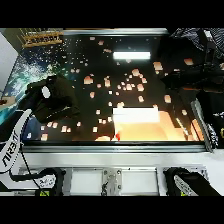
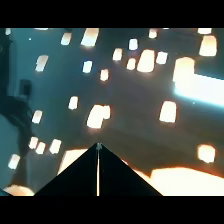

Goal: Fold the clothes and pants, and hang the long-sleeved shirts on hangers.

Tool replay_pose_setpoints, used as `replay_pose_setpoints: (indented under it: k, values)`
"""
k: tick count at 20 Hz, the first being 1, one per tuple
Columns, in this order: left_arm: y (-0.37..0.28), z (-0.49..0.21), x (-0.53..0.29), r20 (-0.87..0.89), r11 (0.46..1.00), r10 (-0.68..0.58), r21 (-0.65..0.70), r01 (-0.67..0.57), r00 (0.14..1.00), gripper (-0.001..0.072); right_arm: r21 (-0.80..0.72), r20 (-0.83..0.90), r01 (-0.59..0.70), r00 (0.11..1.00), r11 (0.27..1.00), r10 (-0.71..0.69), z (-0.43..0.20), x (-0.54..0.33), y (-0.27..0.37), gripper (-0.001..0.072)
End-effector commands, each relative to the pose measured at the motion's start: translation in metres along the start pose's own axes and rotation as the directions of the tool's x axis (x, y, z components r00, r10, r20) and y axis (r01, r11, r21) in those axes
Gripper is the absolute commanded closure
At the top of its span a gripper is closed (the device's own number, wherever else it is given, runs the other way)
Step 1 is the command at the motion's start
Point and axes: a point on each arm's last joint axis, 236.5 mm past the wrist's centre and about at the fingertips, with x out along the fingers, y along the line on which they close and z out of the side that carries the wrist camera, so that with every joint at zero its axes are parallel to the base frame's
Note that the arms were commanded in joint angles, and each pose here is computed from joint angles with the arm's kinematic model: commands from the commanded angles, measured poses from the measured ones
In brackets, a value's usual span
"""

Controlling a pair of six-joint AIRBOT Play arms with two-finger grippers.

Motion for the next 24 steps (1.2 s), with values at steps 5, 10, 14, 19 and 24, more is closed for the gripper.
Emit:
replay_pose_setpoints:
  k: [5,10,14,19,24]
  values:
    - [-0.048,-0.010,-0.006,-0.024,0.994,-0.108,-0.022,0.108,0.994,0.0686,0.000,-0.001,-0.001,1.000,1.000,0.001,0.000,0.000,0.000,0.0679]
    - [-0.214,0.013,-0.104,0.181,0.893,-0.447,0.152,0.424,0.876,0.0687,0.011,0.023,-0.021,1.000,1.000,0.021,0.005,0.000,0.005,0.0679]
    - [-0.346,0.009,-0.165,0.254,0.765,-0.612,0.433,0.478,0.749,0.0687,-0.009,0.029,0.021,0.999,1.000,-0.021,0.007,0.000,-0.005,0.0679]
    - [-0.376,0.029,-0.150,0.243,0.756,-0.540,0.560,0.338,0.806,0.0033,-0.084,0.004,0.187,0.982,0.979,-0.187,0.001,-0.004,-0.044,0.0680]
    - [-0.222,0.086,-0.077,0.186,0.947,-0.282,0.212,0.241,0.941,0.0033,-0.087,0.002,0.193,0.981,0.977,-0.193,0.001,-0.004,-0.046,0.0679]
